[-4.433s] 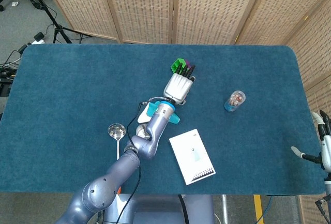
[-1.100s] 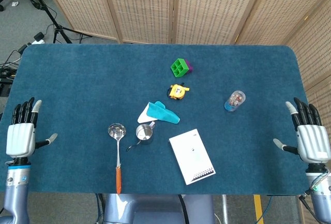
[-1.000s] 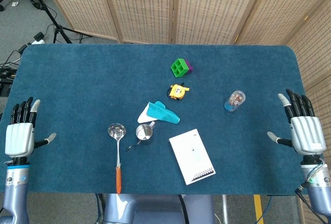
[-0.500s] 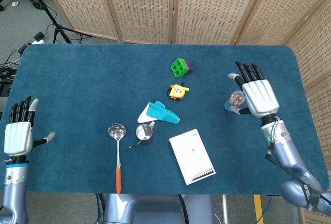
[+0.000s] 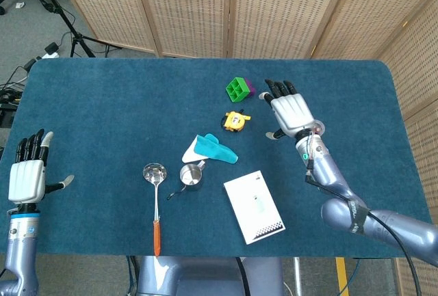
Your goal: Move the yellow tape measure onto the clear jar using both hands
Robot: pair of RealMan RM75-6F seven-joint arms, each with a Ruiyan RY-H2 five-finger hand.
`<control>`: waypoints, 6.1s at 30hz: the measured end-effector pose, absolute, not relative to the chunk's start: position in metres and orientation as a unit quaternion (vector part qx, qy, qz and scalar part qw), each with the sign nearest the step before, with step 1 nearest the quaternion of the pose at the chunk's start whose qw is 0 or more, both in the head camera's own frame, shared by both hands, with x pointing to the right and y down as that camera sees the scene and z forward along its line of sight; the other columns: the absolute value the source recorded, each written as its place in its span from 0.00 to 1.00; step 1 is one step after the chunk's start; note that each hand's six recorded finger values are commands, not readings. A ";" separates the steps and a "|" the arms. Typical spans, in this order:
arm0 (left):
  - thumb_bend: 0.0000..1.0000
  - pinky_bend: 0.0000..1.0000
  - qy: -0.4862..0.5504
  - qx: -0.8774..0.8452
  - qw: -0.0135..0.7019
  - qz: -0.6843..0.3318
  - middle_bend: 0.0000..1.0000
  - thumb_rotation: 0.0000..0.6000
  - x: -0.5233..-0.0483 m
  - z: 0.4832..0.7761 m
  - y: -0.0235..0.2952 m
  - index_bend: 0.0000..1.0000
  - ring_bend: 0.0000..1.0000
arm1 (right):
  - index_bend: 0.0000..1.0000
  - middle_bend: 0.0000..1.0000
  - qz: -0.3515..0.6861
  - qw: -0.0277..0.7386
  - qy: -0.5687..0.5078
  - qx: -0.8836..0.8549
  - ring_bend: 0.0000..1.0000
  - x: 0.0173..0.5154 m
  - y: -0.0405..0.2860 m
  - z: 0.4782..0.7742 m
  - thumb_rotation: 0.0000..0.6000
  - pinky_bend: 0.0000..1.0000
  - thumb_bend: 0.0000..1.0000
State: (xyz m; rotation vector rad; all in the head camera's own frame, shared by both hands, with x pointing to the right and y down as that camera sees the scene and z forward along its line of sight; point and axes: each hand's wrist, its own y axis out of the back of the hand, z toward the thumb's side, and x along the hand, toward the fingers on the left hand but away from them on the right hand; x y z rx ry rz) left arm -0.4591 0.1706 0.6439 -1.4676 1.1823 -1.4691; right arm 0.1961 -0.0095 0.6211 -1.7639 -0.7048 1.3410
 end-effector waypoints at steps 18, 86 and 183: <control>0.10 0.00 0.455 -0.571 0.351 -0.586 0.00 0.82 -0.466 0.657 0.171 0.02 0.00 | 0.22 0.00 0.534 0.380 -0.208 -0.726 0.00 0.136 -0.013 0.681 1.00 0.00 0.10; 0.10 0.00 0.438 -0.600 0.299 -0.599 0.00 0.82 -0.465 0.687 0.179 0.02 0.00 | 0.30 0.00 0.571 0.323 -0.176 -0.733 0.00 0.128 -0.030 0.769 1.00 0.00 0.18; 0.11 0.00 0.446 -0.614 0.294 -0.581 0.00 0.82 -0.455 0.680 0.180 0.02 0.00 | 0.56 0.07 0.619 0.429 -0.282 -0.594 0.00 0.251 -0.097 0.653 1.00 0.00 0.26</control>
